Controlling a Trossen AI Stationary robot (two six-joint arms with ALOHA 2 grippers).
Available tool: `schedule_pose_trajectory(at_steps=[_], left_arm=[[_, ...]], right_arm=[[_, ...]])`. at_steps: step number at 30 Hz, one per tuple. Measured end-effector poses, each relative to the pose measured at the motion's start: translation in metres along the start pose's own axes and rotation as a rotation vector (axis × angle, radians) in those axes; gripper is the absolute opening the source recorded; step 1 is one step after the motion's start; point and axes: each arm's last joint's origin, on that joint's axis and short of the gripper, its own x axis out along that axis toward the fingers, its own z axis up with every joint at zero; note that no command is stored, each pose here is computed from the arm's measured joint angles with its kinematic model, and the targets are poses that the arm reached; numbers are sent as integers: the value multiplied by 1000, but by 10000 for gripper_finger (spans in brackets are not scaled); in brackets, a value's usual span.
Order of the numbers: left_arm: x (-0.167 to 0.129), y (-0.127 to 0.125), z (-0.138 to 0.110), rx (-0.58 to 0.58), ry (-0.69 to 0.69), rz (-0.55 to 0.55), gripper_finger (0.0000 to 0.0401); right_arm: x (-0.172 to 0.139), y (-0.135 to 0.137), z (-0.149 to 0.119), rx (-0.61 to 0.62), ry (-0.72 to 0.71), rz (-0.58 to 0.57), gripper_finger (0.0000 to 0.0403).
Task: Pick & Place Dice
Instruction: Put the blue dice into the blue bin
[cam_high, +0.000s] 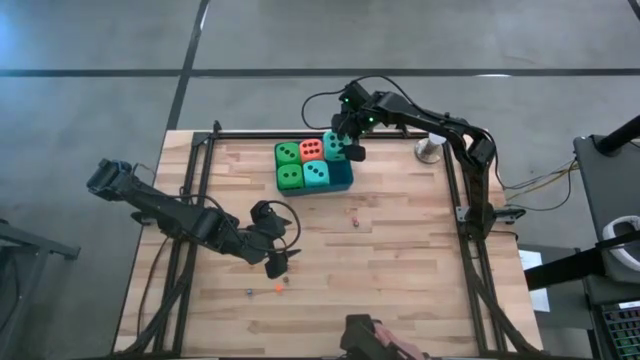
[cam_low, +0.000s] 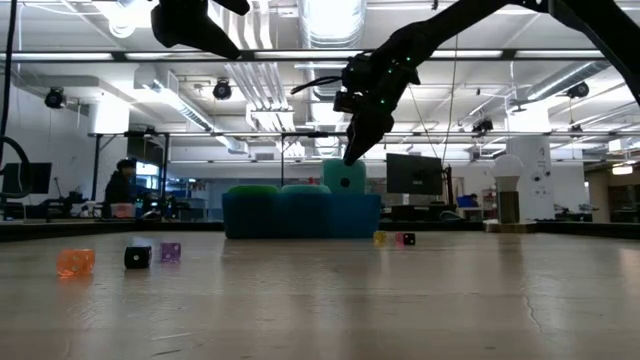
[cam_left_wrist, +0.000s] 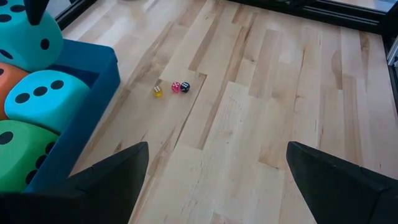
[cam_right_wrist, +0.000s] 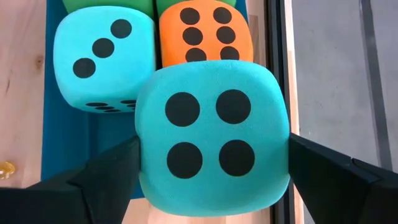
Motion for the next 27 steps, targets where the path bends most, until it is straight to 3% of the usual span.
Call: schedule_pose_trajectory(at_steps=[6, 27], left_arm=[[0, 0, 0, 0, 0, 0, 384], [0, 0, 0, 0, 0, 0, 381]], right_arm=[[0, 0, 0, -27, -7, 4, 397], [-1, -2, 5, -13, -55, -15, 400]])
